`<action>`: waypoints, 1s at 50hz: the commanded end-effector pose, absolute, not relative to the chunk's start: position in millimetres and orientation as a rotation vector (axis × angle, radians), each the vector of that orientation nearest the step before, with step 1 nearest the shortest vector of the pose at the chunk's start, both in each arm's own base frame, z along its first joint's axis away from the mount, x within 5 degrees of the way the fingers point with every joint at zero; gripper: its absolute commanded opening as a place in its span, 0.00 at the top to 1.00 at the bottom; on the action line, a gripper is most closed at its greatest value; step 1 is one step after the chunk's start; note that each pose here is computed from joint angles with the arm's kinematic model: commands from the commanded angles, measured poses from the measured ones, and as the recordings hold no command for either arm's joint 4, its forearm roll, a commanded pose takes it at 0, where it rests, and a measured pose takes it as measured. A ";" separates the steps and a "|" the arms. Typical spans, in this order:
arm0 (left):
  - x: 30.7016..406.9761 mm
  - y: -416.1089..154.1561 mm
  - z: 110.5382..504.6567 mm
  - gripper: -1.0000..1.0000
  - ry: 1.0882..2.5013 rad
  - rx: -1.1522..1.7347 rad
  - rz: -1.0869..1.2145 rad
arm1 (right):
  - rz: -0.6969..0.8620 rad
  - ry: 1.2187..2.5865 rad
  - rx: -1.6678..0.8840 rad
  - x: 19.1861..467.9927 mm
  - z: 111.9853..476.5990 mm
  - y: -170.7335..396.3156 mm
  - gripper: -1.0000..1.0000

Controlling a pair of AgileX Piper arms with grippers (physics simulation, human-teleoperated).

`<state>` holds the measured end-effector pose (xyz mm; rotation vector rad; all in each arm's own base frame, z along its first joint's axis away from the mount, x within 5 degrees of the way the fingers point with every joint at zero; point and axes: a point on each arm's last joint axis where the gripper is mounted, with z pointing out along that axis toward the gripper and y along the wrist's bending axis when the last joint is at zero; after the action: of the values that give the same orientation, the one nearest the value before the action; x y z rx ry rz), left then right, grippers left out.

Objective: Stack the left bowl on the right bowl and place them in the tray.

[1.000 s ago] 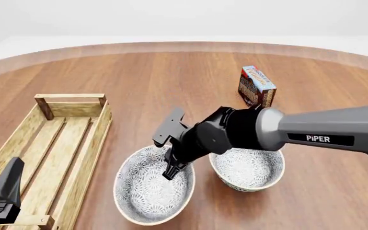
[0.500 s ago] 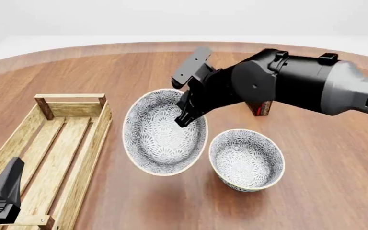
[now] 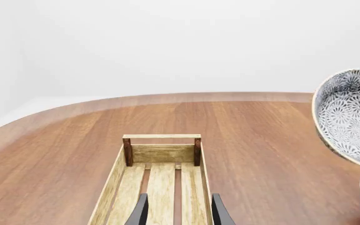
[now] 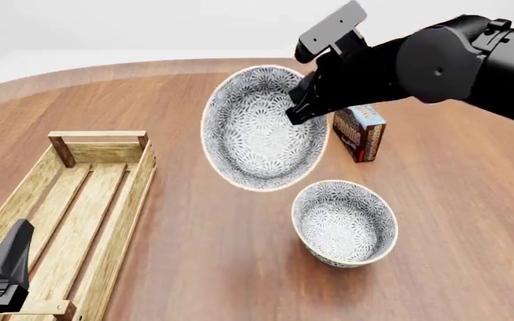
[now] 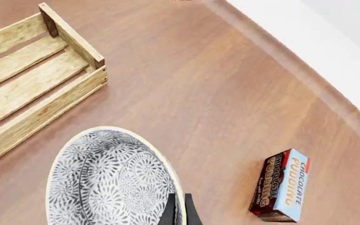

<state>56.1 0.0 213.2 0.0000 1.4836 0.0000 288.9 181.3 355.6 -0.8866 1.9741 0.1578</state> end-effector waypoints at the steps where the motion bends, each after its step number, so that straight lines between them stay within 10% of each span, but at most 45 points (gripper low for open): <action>1: 56.1 0.0 213.2 0.00 1.484 0.000 0.000 | 0.185 2.013 -0.669 290.6 366.6 149.8 1.00; 50: 56.1 0.0 213.2 0.00 1.484 0.000 0.000 | 0.316 2.098 -0.111 251.1 293.5 81.5 1.00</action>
<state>56.1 0.0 213.2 0.0000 1.4836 0.0000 259.1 89.8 313.5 -0.2115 2.0975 0.2778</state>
